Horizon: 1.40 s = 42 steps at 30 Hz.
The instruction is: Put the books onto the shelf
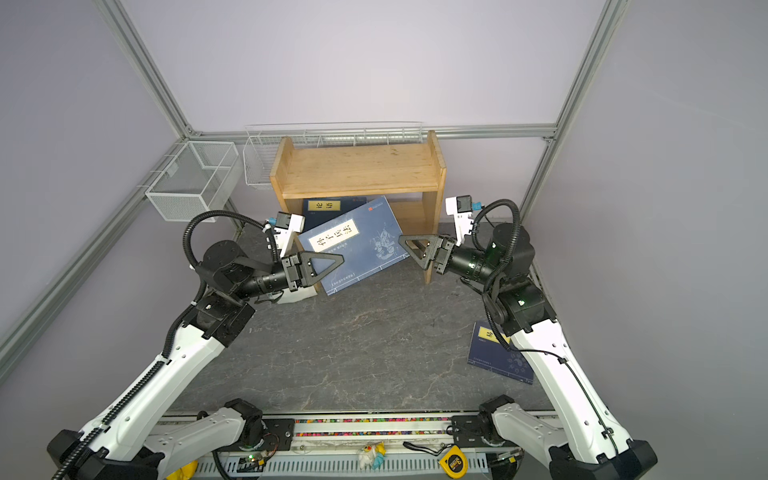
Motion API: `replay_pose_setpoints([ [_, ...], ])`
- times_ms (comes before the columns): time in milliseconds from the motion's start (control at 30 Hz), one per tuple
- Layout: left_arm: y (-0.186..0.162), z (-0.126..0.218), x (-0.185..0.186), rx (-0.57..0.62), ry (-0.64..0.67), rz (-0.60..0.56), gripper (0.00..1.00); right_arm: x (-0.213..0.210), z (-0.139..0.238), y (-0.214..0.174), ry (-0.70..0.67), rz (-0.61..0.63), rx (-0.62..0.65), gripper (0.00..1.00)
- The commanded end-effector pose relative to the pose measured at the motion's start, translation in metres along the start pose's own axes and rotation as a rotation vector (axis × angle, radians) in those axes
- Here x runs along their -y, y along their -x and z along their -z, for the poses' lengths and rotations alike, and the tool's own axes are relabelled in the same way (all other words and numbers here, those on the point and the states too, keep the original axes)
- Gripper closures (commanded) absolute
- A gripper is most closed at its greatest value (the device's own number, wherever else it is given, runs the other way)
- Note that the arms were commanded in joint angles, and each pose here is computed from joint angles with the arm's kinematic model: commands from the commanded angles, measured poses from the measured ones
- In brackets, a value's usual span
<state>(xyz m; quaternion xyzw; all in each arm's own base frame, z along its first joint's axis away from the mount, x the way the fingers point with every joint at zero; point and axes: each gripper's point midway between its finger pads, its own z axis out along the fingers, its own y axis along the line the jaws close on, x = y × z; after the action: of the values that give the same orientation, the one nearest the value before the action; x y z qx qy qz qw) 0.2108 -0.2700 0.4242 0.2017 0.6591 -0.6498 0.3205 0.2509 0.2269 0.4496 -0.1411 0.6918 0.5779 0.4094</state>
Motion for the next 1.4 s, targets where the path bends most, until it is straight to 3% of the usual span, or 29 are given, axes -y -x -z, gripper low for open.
replay_pose_setpoints([
  [0, -0.006, 0.003, 0.014, -0.071, -0.032, -0.025, 1.0, -0.021, 0.001, -0.015, 0.118, 0.002, -0.114, 0.19],
  [267, -0.001, 0.0, 0.016, -0.07, -0.039, -0.043, 1.0, 0.004, -0.003, -0.041, 0.05, -0.063, -0.222, 0.32],
  [533, 0.001, -0.005, 0.004, -0.073, -0.017, -0.022, 1.0, 0.01, -0.002, -0.048, 0.039, -0.09, -0.24, 0.57],
  [800, 0.006, -0.005, -0.003, -0.061, 0.044, -0.054, 1.0, 0.026, -0.006, -0.058, 0.011, -0.164, -0.252, 0.93],
  [900, 0.012, -0.003, -0.001, -0.037, 0.065, -0.082, 1.0, 0.038, -0.008, -0.064, -0.018, -0.198, -0.24, 0.93],
  [967, 0.016, -0.001, -0.005, -0.012, 0.106, -0.096, 0.9, 0.046, -0.008, -0.066, -0.043, -0.213, -0.218, 0.93],
  [1067, 0.026, 0.015, -0.025, 0.055, 0.303, -0.129, 0.5, 0.061, -0.009, -0.066, -0.107, -0.236, -0.148, 0.93],
  [1133, 0.036, 0.039, -0.042, 0.12, 0.51, -0.171, 0.34, 0.074, -0.014, -0.063, -0.142, -0.28, -0.068, 0.93],
  [1267, 0.055, 0.105, -0.055, 0.283, 0.873, -0.241, 0.18, 0.081, -0.028, -0.048, -0.15, -0.291, 0.06, 0.93],
  [1367, 0.055, 0.142, -0.049, 0.364, 1.009, -0.272, 0.11, 0.084, -0.04, -0.038, -0.164, -0.281, 0.102, 0.93],
])
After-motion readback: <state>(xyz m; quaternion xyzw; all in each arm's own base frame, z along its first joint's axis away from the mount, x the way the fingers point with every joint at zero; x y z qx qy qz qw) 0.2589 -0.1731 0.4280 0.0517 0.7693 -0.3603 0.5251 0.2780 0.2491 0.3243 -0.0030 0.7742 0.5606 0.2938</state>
